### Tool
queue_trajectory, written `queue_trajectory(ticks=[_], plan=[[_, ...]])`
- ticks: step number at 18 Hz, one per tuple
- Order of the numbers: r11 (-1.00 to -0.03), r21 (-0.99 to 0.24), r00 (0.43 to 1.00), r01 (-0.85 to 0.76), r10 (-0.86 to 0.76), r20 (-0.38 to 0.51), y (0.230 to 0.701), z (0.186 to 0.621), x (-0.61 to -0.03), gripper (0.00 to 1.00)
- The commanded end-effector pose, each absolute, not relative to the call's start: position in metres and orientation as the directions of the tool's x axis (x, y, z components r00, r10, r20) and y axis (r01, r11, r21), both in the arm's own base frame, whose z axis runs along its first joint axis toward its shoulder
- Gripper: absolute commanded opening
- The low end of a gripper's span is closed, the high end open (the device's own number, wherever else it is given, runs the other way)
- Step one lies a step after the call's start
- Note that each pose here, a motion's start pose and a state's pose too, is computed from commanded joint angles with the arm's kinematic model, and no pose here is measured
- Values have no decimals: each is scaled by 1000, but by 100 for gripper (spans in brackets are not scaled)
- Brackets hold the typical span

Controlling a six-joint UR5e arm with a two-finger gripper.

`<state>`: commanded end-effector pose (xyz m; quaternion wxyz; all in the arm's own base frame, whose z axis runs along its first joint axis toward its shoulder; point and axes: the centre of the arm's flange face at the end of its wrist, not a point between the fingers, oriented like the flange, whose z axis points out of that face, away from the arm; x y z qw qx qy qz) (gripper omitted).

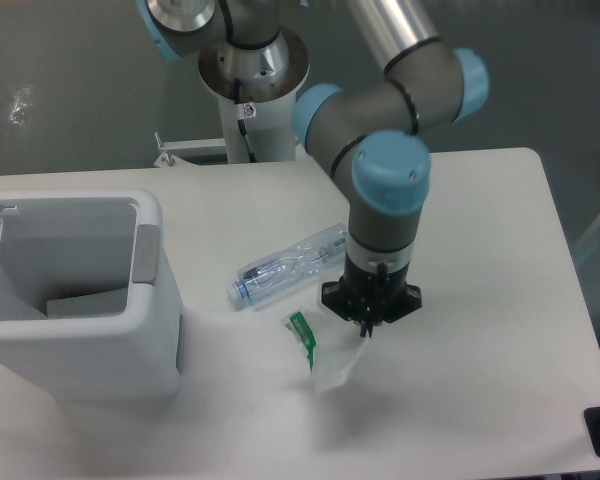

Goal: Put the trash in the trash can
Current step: 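Close the gripper on the plastic bag and lift it, then carry the plastic bag over the white bin and lower it in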

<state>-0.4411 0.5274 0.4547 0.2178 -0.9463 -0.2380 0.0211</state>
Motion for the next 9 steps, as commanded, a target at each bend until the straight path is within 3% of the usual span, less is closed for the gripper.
queue_trajectory(ticks=[5, 9], plan=[[-687, -551, 872, 475, 453, 187, 527, 525, -430, 0], [-633, -604, 874, 484, 372, 312, 527, 555, -405, 0]])
